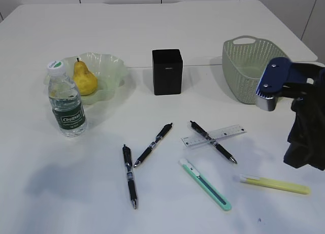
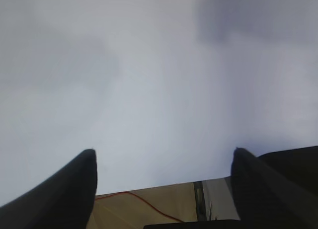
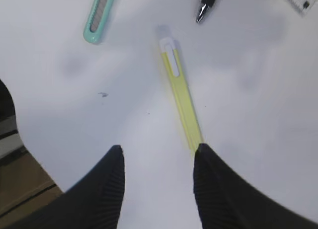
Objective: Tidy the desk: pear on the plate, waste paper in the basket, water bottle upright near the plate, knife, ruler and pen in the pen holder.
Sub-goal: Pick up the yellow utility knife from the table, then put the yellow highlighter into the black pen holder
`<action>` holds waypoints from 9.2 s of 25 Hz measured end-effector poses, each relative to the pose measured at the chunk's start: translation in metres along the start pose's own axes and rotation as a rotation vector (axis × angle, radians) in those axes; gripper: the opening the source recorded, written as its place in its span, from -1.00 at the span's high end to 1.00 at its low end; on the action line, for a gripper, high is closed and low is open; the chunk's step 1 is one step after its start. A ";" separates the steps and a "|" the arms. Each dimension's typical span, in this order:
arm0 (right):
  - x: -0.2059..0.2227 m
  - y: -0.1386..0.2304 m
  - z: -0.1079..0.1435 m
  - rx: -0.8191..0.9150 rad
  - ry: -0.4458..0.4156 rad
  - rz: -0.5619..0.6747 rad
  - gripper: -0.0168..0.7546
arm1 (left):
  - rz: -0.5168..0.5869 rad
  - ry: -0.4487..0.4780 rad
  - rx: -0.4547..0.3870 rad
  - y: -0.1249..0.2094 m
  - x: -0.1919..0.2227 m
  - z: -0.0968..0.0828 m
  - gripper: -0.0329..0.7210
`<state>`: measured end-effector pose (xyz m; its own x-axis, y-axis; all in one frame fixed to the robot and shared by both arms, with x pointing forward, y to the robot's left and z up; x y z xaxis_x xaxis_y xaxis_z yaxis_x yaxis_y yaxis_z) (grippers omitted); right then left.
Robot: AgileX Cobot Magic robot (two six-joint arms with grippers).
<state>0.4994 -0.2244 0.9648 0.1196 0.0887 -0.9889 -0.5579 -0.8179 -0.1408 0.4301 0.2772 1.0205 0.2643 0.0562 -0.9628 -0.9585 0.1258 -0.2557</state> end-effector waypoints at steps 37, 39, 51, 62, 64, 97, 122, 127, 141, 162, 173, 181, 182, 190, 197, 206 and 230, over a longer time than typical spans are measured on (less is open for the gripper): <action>0.084 -0.033 -0.021 -0.308 -0.047 -0.055 0.00 | -0.004 -0.034 0.012 -0.001 0.000 0.005 -0.66; 0.087 -0.031 -0.019 -0.308 -0.057 -0.046 0.00 | -0.004 -0.034 0.012 -0.001 0.000 0.005 -0.66; 0.101 -0.022 -0.014 -0.301 -0.050 -0.041 0.00 | -0.004 -0.034 0.012 -0.001 0.000 0.005 -0.66; 0.119 -0.020 -0.015 -0.287 -0.069 -0.019 0.00 | -0.004 -0.034 0.012 -0.001 0.000 0.005 -0.66; 0.119 -0.021 -0.016 -0.282 -0.065 -0.021 0.00 | -0.004 -0.034 0.012 -0.001 0.000 0.005 -0.66; 0.120 -0.011 -0.029 -0.189 -0.061 -0.028 0.00 | -0.004 -0.034 0.012 -0.001 0.000 0.005 -0.66; 0.133 -0.009 -0.025 -0.166 -0.104 -0.009 0.00 | -0.004 -0.034 0.012 -0.001 0.000 0.005 -0.66; 0.133 -0.009 -0.025 -0.164 -0.105 -0.011 0.00 | -0.004 -0.034 0.012 -0.001 0.000 0.005 -0.66; 0.133 -0.005 -0.020 -0.161 -0.143 0.010 0.00 | -0.004 -0.034 0.012 -0.001 0.000 0.005 -0.66; 0.137 -0.014 -0.025 0.001 -0.122 -0.023 0.53 | -0.004 -0.034 0.012 -0.001 0.000 0.005 -0.66; 0.132 -0.011 -0.013 0.320 -0.232 0.071 0.53 | -0.004 -0.034 0.012 -0.001 0.000 0.005 -0.66; 0.103 -0.030 -0.022 0.431 -0.283 0.110 0.53 | -0.004 -0.034 0.012 -0.001 0.000 0.005 -0.66; 0.097 -0.033 -0.024 0.446 -0.287 0.111 0.53 | -0.004 -0.034 0.012 -0.001 0.000 0.005 -0.66; 0.045 -0.086 -0.046 0.485 -0.323 -0.063 0.53 | -0.004 -0.031 0.011 -0.001 0.000 0.005 -0.66; -0.014 -0.150 -0.090 0.520 -0.196 -0.445 0.53 | -0.003 -0.027 0.010 -0.001 0.000 0.004 -0.66; -0.044 -0.190 -0.142 0.538 0.045 -0.840 0.53 | -0.003 -0.025 0.009 0.000 0.000 0.004 -0.66; -0.010 -0.258 -0.177 0.436 0.192 -1.037 0.53 | -0.003 -0.025 0.009 0.000 0.000 0.004 -0.54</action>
<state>0.7876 -0.1153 1.0192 0.7917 0.4879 -0.3676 -0.3501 -0.1309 -0.9275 0.4309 0.2809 1.0211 0.2698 0.0805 -0.9595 -0.9568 0.1347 -0.2577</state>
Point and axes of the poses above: a point on each arm's last joint axis where the gripper is mounted, x pointing out along that axis toward the gripper, z along the wrist's bending axis when the last joint is at zero, y = z × x, the point moved 6 cm from there along x, pointing out along that axis toward the gripper, and after that the axes turned 3 degrees about x, right-handed, at the moved point
